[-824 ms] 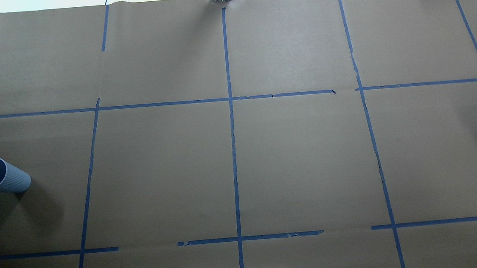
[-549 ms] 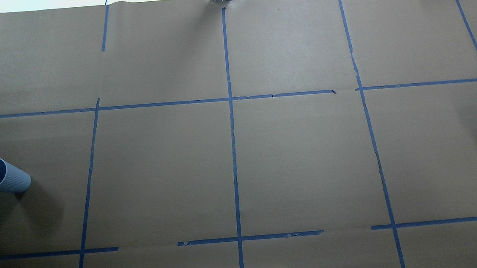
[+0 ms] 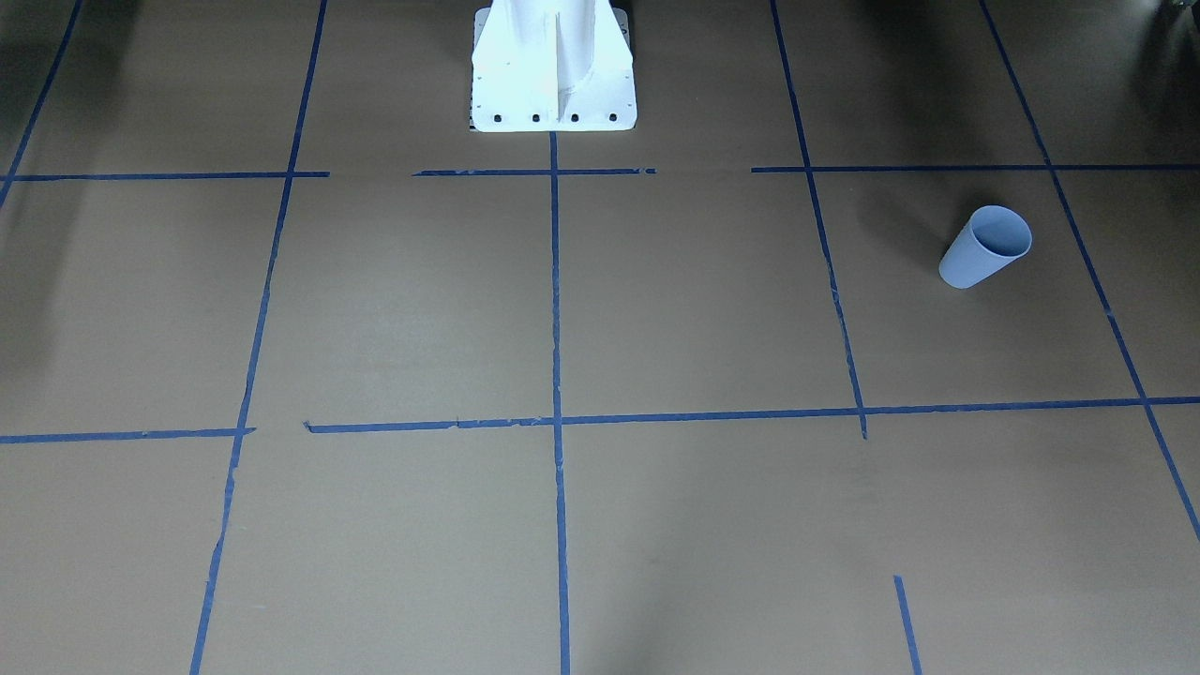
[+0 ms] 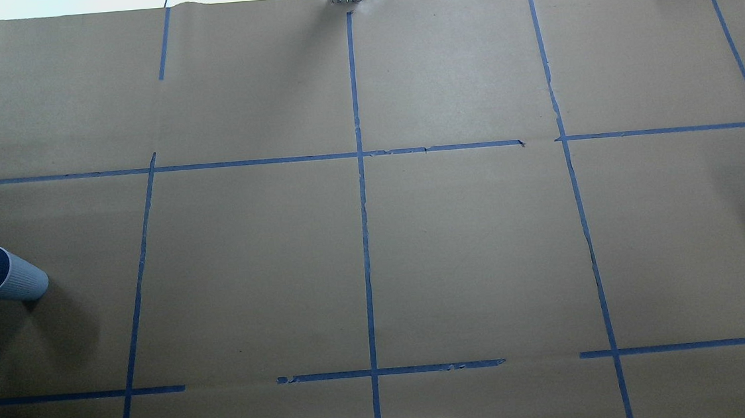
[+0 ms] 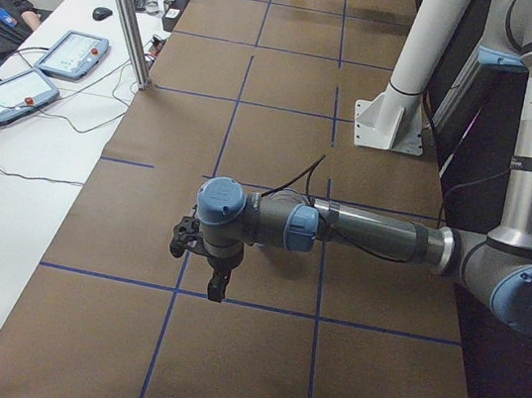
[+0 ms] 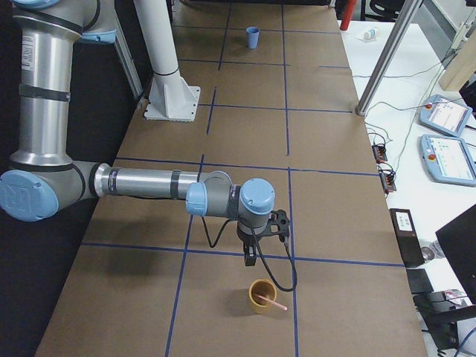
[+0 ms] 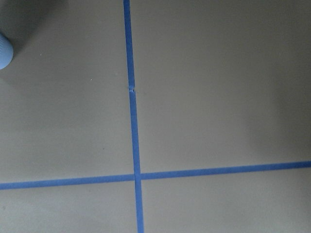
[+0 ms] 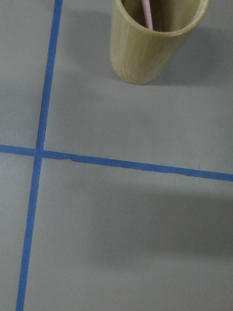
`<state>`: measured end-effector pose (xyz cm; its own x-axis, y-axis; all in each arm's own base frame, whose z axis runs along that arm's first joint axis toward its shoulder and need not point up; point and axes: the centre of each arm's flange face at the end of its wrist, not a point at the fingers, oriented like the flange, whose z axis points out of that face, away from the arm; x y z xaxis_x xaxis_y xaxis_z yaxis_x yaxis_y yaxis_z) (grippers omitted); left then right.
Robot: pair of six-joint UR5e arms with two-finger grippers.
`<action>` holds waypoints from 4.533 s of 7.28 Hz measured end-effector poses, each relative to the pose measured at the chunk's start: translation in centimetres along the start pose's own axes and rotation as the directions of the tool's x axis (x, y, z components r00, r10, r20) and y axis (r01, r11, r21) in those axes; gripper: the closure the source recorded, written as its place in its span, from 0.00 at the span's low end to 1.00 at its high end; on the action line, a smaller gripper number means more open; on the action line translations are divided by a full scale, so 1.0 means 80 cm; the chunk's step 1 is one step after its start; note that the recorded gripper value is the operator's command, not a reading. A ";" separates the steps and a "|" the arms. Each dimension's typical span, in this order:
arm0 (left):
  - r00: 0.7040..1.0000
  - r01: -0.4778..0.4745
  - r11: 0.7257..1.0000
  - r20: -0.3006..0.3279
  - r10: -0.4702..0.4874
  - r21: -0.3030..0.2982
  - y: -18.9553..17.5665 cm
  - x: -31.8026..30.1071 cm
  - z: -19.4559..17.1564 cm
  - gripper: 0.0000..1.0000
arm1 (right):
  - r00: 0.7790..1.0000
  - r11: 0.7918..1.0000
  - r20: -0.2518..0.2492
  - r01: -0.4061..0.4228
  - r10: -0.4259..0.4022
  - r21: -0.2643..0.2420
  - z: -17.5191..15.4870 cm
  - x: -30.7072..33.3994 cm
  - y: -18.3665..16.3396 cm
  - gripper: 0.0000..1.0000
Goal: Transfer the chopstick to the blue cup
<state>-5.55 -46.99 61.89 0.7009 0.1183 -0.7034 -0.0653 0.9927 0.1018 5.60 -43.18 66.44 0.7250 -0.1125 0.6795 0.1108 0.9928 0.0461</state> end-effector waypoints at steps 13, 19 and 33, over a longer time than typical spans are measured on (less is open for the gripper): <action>0.984 0.073 0.997 -0.165 -0.072 0.000 0.028 0.202 0.148 0.00 | 1.000 1.000 0.018 0.021 -0.022 0.016 0.007 -0.011 -0.007 0.00; 0.994 0.018 0.999 -0.106 -0.021 -0.034 0.043 0.234 0.192 0.84 | 1.000 1.000 0.018 0.017 -0.017 0.011 0.009 -0.009 -0.004 0.00; 0.970 0.196 0.981 -0.145 -0.194 -0.001 -0.101 0.817 0.113 0.97 | 1.000 1.000 0.019 0.012 -0.013 0.008 0.011 -0.008 -0.002 0.00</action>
<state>47.19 -47.48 21.45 0.5900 -0.0737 -0.8040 0.0725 0.9966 -0.0381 4.52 -43.26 66.68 0.7108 -0.1242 0.6924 0.1144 0.9916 0.0604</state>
